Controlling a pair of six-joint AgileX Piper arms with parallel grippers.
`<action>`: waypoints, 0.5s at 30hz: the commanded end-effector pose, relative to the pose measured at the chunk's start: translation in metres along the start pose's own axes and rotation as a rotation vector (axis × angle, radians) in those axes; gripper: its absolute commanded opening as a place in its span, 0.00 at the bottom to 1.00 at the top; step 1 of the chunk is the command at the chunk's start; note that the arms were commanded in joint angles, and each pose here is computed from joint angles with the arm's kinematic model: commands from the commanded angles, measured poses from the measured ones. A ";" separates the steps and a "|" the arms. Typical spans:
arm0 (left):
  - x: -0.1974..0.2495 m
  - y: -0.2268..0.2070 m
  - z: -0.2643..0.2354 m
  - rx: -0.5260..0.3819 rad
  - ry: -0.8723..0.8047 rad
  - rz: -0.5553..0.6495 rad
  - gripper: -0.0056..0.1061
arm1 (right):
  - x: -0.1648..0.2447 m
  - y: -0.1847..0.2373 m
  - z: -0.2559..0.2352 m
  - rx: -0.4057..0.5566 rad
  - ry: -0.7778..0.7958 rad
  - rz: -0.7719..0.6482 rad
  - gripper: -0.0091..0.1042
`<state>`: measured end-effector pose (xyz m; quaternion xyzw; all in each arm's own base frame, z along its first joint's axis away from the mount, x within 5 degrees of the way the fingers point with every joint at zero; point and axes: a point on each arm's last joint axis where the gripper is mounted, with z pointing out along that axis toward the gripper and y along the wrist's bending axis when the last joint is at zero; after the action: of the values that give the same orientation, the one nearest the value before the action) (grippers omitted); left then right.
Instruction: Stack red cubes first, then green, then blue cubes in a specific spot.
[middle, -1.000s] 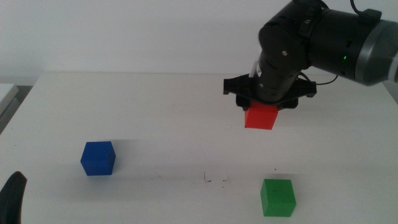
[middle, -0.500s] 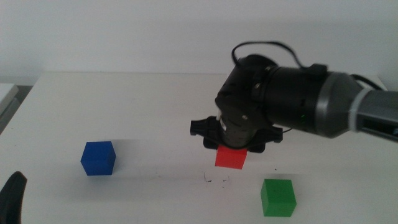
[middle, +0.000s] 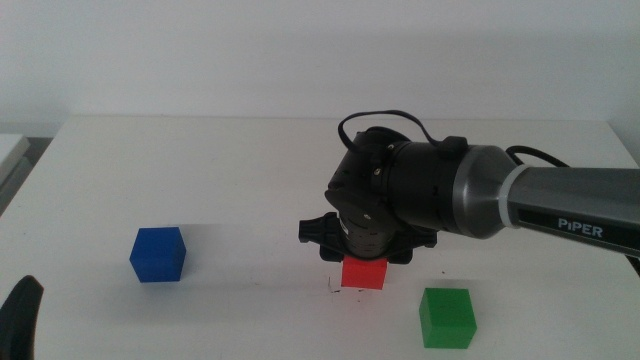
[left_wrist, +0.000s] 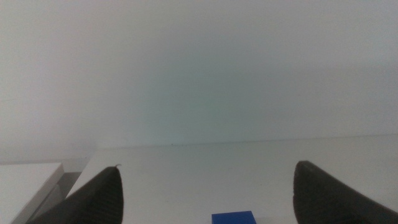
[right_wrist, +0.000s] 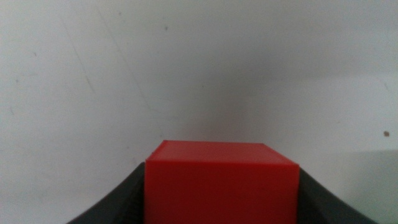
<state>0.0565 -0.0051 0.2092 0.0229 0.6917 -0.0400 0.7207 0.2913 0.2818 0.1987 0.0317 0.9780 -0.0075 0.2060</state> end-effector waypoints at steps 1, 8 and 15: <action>-0.001 0.000 0.000 0.004 -0.014 -0.007 0.89 | -0.002 0.002 -0.003 0.004 -0.027 -0.017 0.06; -0.001 0.000 0.000 0.004 -0.014 -0.007 0.89 | -0.004 0.009 -0.007 -0.002 -0.047 -0.024 0.06; -0.001 0.000 0.000 0.004 -0.014 -0.007 0.89 | -0.009 0.021 -0.001 0.022 -0.036 -0.042 0.06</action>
<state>0.0565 -0.0051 0.2092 0.0229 0.6917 -0.0400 0.7207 0.2981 0.3020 0.2047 0.0187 0.9746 -0.0112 0.2230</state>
